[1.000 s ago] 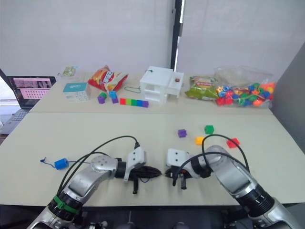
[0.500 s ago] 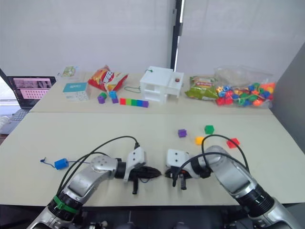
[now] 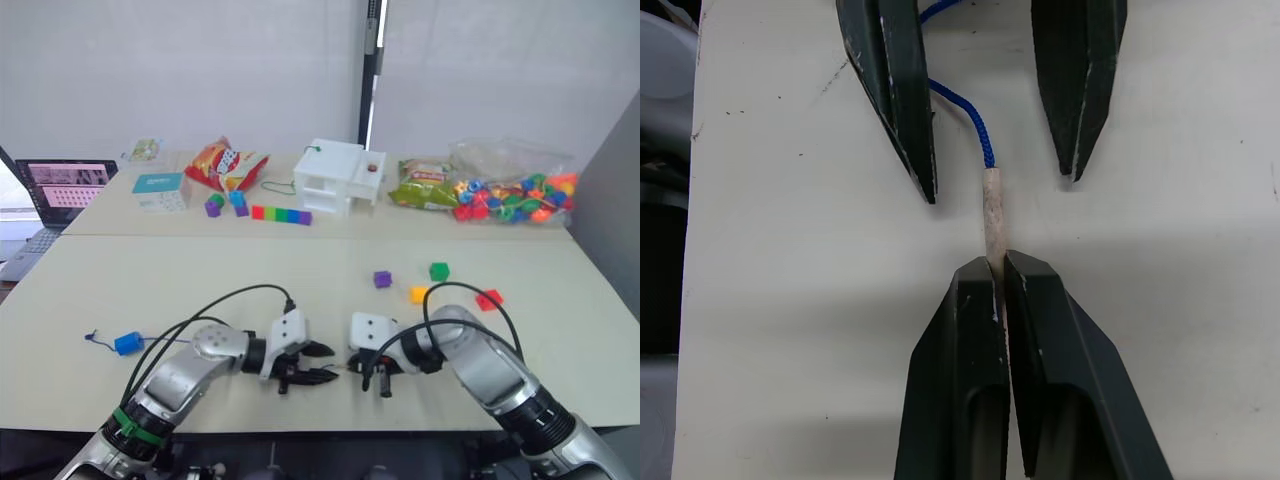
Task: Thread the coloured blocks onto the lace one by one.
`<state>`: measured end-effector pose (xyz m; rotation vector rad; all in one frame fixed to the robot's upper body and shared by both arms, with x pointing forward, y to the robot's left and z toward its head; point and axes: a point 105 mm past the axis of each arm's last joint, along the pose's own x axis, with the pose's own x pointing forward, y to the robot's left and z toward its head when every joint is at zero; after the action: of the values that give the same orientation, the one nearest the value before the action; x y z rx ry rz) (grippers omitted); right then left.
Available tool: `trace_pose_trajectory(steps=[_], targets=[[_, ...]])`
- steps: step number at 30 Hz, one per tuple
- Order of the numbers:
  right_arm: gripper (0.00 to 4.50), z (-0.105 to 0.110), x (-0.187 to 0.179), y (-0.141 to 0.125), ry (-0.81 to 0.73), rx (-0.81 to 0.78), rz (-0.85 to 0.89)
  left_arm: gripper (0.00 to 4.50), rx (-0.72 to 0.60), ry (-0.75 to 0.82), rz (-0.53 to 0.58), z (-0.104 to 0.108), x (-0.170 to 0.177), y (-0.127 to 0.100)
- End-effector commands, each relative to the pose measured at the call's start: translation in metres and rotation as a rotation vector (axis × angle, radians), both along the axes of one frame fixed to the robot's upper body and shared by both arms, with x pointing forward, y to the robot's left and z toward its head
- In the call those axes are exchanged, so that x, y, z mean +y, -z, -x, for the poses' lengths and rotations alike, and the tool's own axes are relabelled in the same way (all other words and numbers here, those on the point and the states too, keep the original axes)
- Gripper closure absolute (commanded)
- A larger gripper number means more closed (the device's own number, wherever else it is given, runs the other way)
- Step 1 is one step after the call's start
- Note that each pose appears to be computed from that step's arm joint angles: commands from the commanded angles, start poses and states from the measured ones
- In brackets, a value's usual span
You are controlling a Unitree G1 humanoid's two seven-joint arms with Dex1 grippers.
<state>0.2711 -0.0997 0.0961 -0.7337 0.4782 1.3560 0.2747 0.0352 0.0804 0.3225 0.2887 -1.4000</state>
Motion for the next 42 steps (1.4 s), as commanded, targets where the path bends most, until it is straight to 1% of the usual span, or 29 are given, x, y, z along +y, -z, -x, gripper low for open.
trace_pose_trajectory(steps=[1,5,6,20,22,26,29,32,33,34,35,37,40,42], targets=[[4.5,-0.001,0.002,-0.007,-0.015,-0.03,0.001,3.01,-0.034,0.028,-0.003,0.0,-0.005,-0.007],[4.5,0.0,0.002,-0.007,-0.015,-0.029,0.001,4.33,-0.033,0.016,0.015,-0.003,-0.007,-0.009],[4.5,0.0,0.002,-0.007,-0.015,-0.029,0.002,4.43,-0.033,0.018,0.015,-0.003,-0.007,-0.009],[4.5,0.002,0.003,-0.006,-0.006,-0.039,-0.012,4.43,-0.031,0.025,0.023,-0.003,-0.008,-0.011],[3.82,-0.001,0.0,-0.008,0.039,-0.054,-0.027,4.5,-0.029,0.031,0.025,-0.002,-0.007,-0.011],[2.5,-0.005,-0.006,-0.019,0.128,-0.063,-0.084,4.5,-0.027,0.031,0.022,-0.003,-0.004,-0.011],[1.47,-0.006,-0.02,-0.027,0.24,-0.065,-0.134,4.5,-0.025,0.028,0.015,-0.002,0.0,-0.01],[0.46,-0.006,-0.041,-0.031,0.403,-0.058,-0.202,4.5,-0.024,0.015,0.008,-0.001,0.007,-0.009],[0.06,-0.006,-0.047,-0.031,0.447,-0.057,-0.219,4.5,-0.024,0.01,0.007,0.0,0.009,-0.009],[0.02,-0.01,-0.061,-0.033,0.555,-0.077,-0.262,4.5,-0.02,-0.004,0.014,0.0,0.011,-0.01],[0.02,-0.016,-0.08,-0.038,0.699,-0.121,-0.32,4.5,-0.018,-0.021,0.022,0.0,0.015,-0.012],[0.02,-0.021,-0.112,-0.043,0.926,-0.197,-0.405,4.5,-0.014,-0.042,0.034,0.001,0.02,-0.015],[0.02,-0.025,-0.144,-0.044,1.169,-0.295,-0.487,4.5,-0.008,-0.06,0.048,0.003,0.024,-0.017],[0.02,-0.029,-0.157,-0.043,1.291,-0.339,-0.531,4.5,-0.002,-0.067,0.055,0.004,0.025,-0.018]])
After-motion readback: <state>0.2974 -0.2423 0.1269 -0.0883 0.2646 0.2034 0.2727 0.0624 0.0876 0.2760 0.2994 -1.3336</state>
